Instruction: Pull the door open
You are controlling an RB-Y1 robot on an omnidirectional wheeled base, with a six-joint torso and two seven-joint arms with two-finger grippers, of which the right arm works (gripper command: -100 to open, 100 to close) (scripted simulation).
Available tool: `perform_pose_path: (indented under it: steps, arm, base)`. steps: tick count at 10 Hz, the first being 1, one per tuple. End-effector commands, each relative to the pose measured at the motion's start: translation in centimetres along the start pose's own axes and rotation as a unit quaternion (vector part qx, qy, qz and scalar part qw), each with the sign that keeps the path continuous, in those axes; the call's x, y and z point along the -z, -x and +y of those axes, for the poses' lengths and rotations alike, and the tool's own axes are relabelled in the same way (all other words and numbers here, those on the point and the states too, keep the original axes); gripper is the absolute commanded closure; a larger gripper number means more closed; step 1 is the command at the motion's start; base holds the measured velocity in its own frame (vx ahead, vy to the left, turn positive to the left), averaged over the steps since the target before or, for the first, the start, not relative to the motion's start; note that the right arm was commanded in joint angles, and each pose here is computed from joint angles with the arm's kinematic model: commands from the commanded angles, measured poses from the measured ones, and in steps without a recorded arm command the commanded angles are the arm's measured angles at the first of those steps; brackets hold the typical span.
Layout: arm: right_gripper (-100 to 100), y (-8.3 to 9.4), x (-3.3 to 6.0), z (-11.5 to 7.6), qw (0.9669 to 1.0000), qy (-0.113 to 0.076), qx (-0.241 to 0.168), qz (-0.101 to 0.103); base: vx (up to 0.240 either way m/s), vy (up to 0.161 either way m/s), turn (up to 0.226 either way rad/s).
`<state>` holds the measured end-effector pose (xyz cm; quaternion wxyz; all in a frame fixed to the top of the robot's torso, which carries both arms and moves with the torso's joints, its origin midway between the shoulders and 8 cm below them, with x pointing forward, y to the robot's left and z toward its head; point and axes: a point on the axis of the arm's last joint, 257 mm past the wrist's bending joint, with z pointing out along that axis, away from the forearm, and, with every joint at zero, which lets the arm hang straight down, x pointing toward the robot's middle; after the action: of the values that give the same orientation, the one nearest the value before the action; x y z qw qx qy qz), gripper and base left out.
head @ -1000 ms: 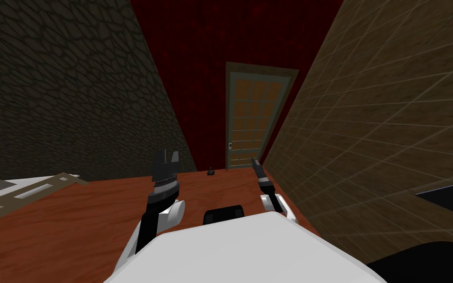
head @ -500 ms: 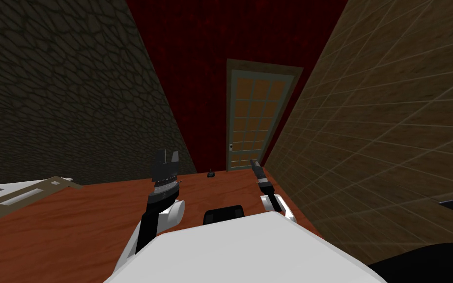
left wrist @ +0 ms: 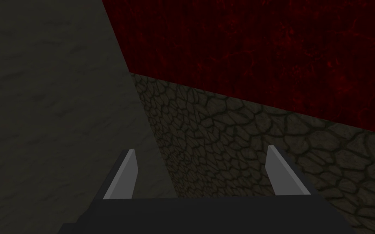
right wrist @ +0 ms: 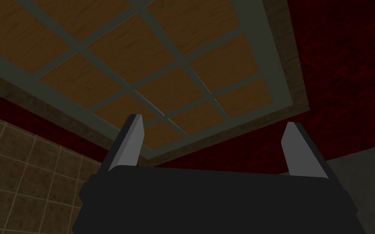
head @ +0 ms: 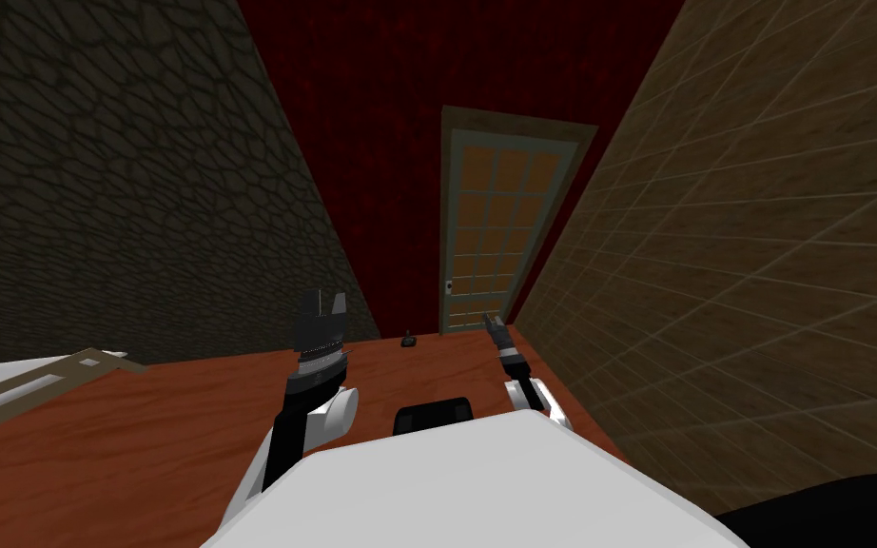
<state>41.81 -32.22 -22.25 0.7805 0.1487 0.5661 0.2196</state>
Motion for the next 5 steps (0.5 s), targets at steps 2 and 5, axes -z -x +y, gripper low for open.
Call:
perform_pose_path:
  steps: [2,5]
  arm:
    - [-100,-1.1,0.28,-1.0,0.9996,-0.005,0.026,0.011]
    - [-100,-2.3,0.73,-2.1,0.9982,-0.011,0.054,0.025]
  base:
    - [0.106,0.033,-0.011]
    - [0.102,0.024,-0.011]
